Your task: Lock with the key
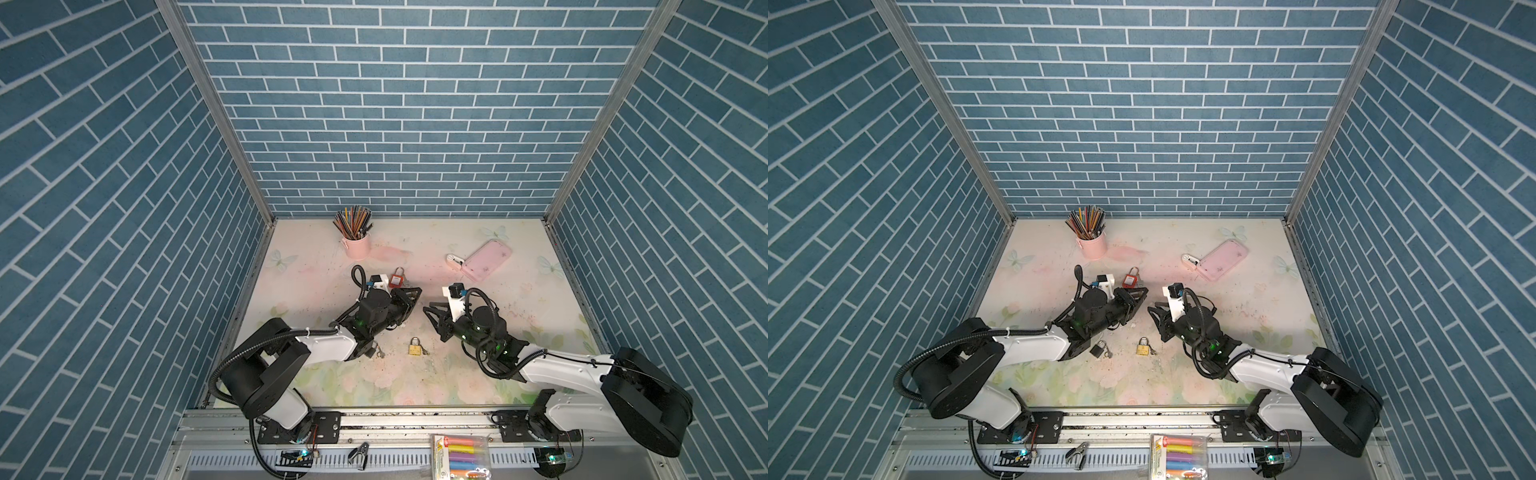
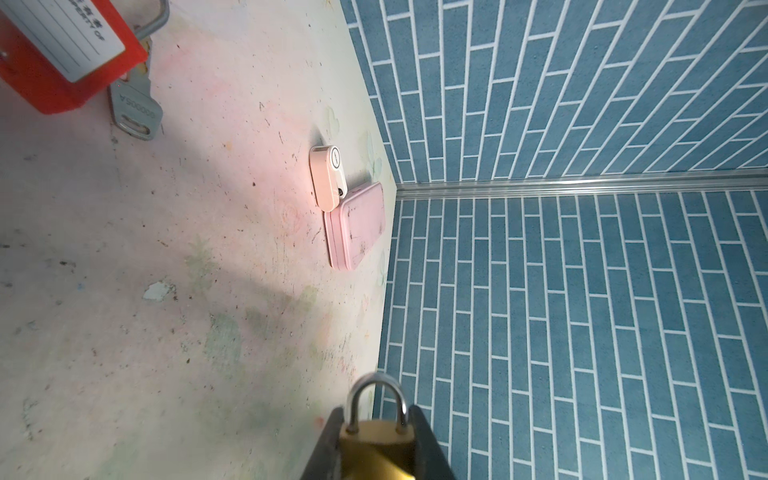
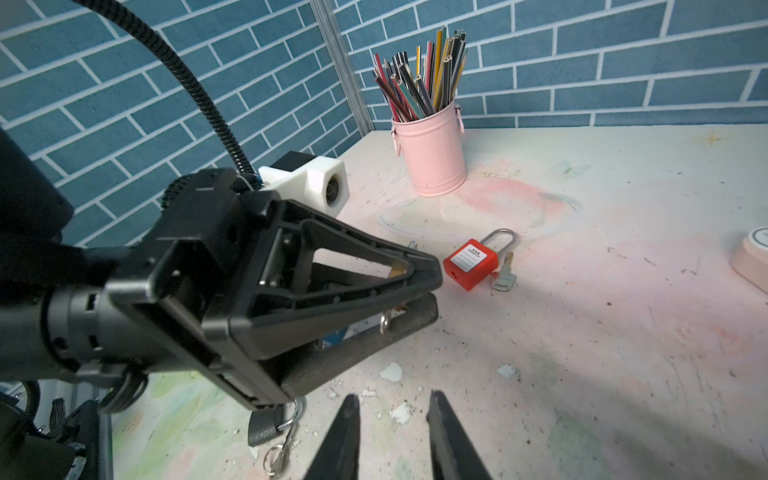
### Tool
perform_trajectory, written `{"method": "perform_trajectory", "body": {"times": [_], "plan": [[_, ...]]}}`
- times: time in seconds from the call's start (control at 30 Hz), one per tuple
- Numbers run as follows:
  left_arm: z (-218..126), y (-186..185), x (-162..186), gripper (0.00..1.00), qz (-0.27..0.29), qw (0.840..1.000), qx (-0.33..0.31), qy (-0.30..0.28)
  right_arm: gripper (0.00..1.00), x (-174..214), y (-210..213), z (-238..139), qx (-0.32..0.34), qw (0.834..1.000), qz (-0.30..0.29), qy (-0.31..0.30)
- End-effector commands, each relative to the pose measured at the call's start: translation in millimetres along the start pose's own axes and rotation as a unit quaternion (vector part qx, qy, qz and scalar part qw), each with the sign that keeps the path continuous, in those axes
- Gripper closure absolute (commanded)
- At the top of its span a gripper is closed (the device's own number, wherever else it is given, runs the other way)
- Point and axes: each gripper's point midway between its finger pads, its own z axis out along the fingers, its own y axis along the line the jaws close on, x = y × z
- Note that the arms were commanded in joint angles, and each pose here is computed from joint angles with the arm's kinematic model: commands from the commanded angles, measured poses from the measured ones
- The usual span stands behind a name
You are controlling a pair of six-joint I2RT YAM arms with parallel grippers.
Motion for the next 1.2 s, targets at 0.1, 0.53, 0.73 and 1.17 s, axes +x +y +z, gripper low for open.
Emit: {"method": "perform_trajectory", "body": {"times": [0.1,0.53,0.73,1.17], "plan": [[5,-17,4,1.00,0.002,1.000,0.028,0.008,0.72,-21,11,15,-0.019,0.999,-0.009,-0.030],[5,-18,7,1.00,0.000,0.999,0.029,0.016,0.79,-13,4,34,-0.004,1.000,-0.014,-0.016],[6,-18,11,1.00,-0.001,0.999,0.031,0.026,0.88,-12,1,37,0.002,1.000,-0.015,-0.014],[6,-25,18,1.00,0.011,0.998,0.038,0.039,1.00,-9,0,39,0.004,1.000,-0.015,-0.005]]}}
